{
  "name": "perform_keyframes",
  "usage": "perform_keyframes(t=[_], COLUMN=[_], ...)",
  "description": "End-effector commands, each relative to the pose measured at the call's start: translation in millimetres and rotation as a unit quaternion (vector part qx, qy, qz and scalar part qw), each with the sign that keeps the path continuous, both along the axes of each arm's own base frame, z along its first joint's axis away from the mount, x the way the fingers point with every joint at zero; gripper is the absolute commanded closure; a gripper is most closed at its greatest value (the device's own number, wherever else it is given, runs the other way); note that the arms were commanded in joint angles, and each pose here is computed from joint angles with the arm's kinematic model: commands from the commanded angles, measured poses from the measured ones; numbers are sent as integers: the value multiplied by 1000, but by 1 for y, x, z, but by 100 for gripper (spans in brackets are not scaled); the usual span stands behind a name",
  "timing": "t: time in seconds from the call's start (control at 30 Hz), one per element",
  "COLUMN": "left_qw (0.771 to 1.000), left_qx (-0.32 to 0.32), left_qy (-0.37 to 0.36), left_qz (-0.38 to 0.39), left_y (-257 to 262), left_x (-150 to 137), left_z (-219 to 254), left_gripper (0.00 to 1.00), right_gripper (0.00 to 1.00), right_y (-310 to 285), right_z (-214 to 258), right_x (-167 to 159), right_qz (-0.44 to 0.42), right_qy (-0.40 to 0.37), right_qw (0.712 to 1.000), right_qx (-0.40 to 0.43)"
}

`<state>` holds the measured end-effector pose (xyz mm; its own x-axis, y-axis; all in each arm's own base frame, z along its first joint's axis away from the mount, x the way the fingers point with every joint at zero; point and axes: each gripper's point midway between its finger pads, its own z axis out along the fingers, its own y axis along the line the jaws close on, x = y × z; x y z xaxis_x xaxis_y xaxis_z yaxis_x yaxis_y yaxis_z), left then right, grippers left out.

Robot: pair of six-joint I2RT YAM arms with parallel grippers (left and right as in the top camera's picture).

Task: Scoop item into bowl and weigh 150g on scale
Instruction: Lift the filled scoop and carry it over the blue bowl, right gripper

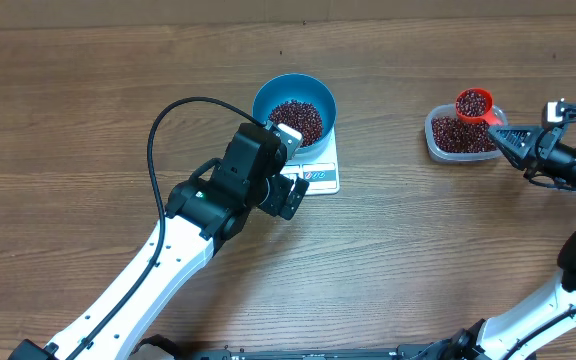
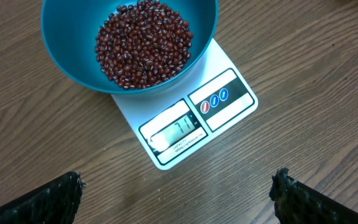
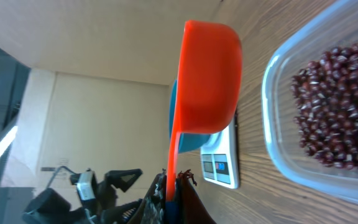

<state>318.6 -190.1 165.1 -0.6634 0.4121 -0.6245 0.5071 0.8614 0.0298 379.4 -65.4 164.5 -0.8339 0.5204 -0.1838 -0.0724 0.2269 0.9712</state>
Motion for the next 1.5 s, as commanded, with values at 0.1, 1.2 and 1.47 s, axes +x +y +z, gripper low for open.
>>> perform_keyframes(t=[0.1,1.2,1.47], left_qw=[1000,1000,1000], left_qx=[3,3,3], left_qy=[2,2,2], left_qz=[-5,-5,-5], left_y=[0,0,0], left_x=[0,0,0], left_z=[-3,-3,-3], left_gripper=[0,0,0], right_gripper=[96,96,96], right_y=[34,235,239], right_z=[9,17,11], right_x=[7,-9,10], right_qz=[36,290,289], right_qy=[-16,-60,-59], right_qw=[999,954,955], right_qx=[28,49,24])
